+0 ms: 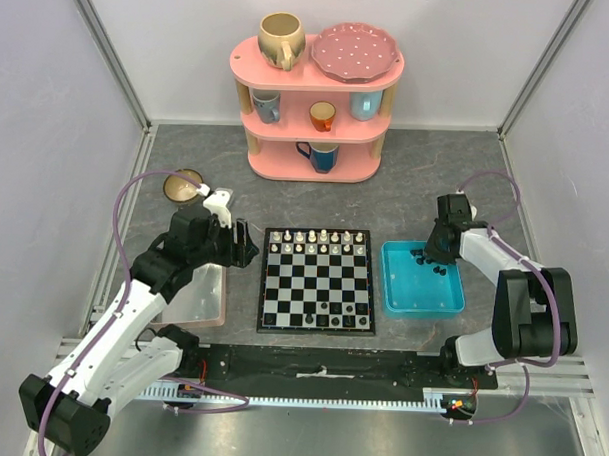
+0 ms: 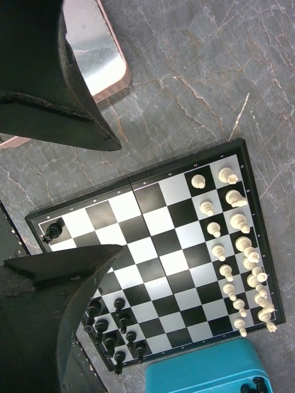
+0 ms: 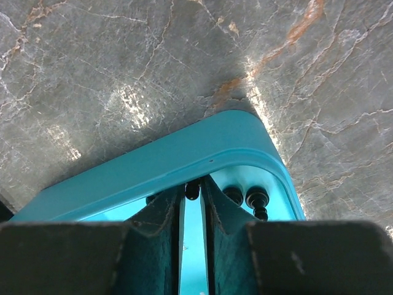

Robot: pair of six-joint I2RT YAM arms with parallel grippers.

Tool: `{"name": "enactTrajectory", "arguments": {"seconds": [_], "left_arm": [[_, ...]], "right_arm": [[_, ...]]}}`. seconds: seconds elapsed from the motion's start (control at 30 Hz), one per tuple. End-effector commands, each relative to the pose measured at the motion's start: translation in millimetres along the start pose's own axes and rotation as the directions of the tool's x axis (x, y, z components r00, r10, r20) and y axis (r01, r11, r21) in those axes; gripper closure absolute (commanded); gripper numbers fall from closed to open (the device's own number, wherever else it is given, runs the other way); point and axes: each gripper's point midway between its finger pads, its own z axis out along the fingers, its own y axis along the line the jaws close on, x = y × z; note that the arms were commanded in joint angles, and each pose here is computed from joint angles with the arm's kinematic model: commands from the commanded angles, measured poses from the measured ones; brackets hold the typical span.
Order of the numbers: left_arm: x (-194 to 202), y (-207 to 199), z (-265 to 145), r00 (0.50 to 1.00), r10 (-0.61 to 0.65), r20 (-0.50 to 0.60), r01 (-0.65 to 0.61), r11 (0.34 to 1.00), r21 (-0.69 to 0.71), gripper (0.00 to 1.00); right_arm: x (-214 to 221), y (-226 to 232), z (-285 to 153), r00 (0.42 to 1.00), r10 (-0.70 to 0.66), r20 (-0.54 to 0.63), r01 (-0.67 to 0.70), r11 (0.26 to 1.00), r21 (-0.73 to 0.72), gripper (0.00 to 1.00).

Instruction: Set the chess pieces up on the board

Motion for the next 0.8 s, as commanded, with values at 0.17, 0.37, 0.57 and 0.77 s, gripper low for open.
{"name": "enactTrajectory", "arguments": {"seconds": [0.17,0.37,0.57,0.77], "left_arm": [[-9,-3,3,0.999,0.033,0.033,-0.034,0.999,0.024,0.32],[-7,-3,5,0.999,0.035,0.028,-0.035,0.999,0.027,0.32],[-8,-4,5,0.999,0.034,0.032,-0.035,0.999,0.029,0.31],[-7,-4,5,0.999,0.033,0.028,-0.034,0.999,0.033,0.32]], "right_arm": [[0,0,-7,1.000,-0.008,0.023,0.009,1.000,-0.030,0.82],[-2,0,-15,0.999,-0.010,0.031,0.011,0.999,-0.039,0.87],[-13,3,-37,0.998,-0.013,0.065,0.018,0.998,-0.066,0.88],[-21,22,-76,0.992,-0.056,0.116,0.071,0.989,-0.133,0.91]]}}
